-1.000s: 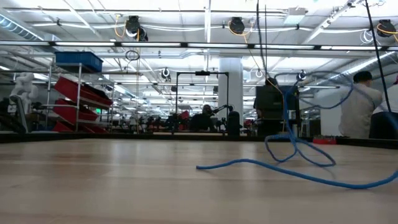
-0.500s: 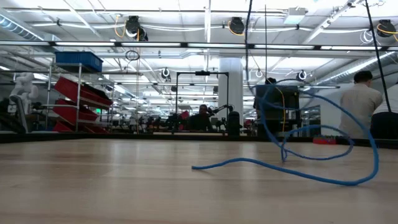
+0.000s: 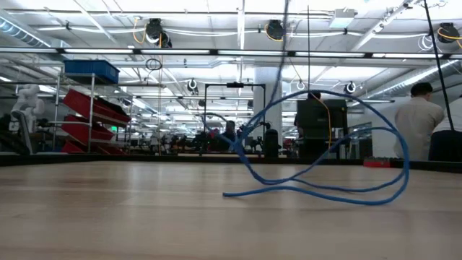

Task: Coil cords
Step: Coil the blue wire onto the black spool

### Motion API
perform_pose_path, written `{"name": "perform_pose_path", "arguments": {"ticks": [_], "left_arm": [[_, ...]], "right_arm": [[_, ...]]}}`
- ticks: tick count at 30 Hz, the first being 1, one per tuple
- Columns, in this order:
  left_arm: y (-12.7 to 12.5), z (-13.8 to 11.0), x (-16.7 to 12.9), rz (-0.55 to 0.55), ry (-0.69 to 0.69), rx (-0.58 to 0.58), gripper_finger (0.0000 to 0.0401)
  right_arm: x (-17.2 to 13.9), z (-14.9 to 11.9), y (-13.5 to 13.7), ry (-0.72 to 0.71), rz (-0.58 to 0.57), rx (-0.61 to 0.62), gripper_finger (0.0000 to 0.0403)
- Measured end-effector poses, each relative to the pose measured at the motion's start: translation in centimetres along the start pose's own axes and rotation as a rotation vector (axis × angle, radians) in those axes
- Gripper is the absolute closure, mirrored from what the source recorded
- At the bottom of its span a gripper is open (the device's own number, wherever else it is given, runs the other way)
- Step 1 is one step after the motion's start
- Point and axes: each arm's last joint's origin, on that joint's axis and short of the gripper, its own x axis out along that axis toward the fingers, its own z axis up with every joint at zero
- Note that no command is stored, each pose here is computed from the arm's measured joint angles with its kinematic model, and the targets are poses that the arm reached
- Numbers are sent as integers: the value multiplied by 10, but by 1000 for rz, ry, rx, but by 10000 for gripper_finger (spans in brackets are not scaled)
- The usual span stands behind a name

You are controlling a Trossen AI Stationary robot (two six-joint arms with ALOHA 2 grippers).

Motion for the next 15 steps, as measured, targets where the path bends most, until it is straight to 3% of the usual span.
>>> {"name": "perform_pose_path", "arguments": {"ticks": [8,15], "left_arm": [[4,3,-6,6,-15,-29,401],[4,3,-5,30,-17,-32,396]], "right_arm": [[3,1,-4,-8,-16,-17,299],[5,3,-7,-18,-22,-42,371]]}}
